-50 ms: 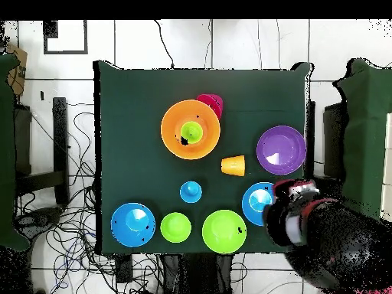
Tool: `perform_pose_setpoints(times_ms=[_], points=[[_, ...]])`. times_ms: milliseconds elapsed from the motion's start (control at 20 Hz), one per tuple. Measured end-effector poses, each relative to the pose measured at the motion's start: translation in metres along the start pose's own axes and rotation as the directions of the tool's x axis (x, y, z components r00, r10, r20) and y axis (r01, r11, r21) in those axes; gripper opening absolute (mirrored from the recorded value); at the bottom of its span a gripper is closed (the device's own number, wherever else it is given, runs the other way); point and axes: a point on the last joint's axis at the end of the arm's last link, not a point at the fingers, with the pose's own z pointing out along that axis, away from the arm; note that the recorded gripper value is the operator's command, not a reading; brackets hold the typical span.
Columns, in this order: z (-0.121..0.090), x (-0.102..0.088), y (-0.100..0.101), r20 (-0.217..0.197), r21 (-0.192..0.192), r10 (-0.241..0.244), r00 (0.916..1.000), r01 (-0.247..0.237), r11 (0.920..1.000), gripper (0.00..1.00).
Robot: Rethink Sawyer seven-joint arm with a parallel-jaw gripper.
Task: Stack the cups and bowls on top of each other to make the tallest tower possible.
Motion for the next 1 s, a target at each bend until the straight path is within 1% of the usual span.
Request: perform_pose_setpoints(times_ms=[150,200,300,350,400,550,600,650,700,750,950,1000], points=[[0.004,-0.024,-0.011,0.009,-0.005,0.028,0.9996,-0.028,0.9996,1.0],[0.007,-0.037,-0.018,0.018,-0.011,0.045,0.9988,-0.045,0.9989,1.0],[0.01,-0.057,-0.027,0.032,-0.019,0.073,0.9969,-0.072,0.9972,1.0],[0.011,-0.061,-0.03,0.035,-0.021,0.08,0.9962,-0.079,0.9967,1.0],[0.016,-0.074,-0.036,0.044,-0.027,0.098,0.9942,-0.097,0.995,1.0],[0.021,-0.086,-0.04,0.055,-0.035,0.115,0.9919,-0.113,0.993,1.0],[0.025,-0.094,-0.042,0.064,-0.044,0.125,0.9901,-0.122,0.9916,1.0],[0.026,-0.097,-0.043,0.067,-0.047,0.128,0.9895,-0.125,0.9911,1.0],[0.031,-0.106,-0.044,0.073,-0.054,0.135,0.9881,-0.131,0.9899,1.0],[0.035,-0.11,-0.046,0.075,-0.056,0.136,0.9878,-0.132,0.9896,1.0],[0.045,-0.119,-0.05,0.087,-0.049,0.118,0.9893,-0.114,0.9923,1.0],[0.05,-0.121,-0.052,0.092,-0.044,0.103,0.9905,-0.099,0.9941,1.0]])
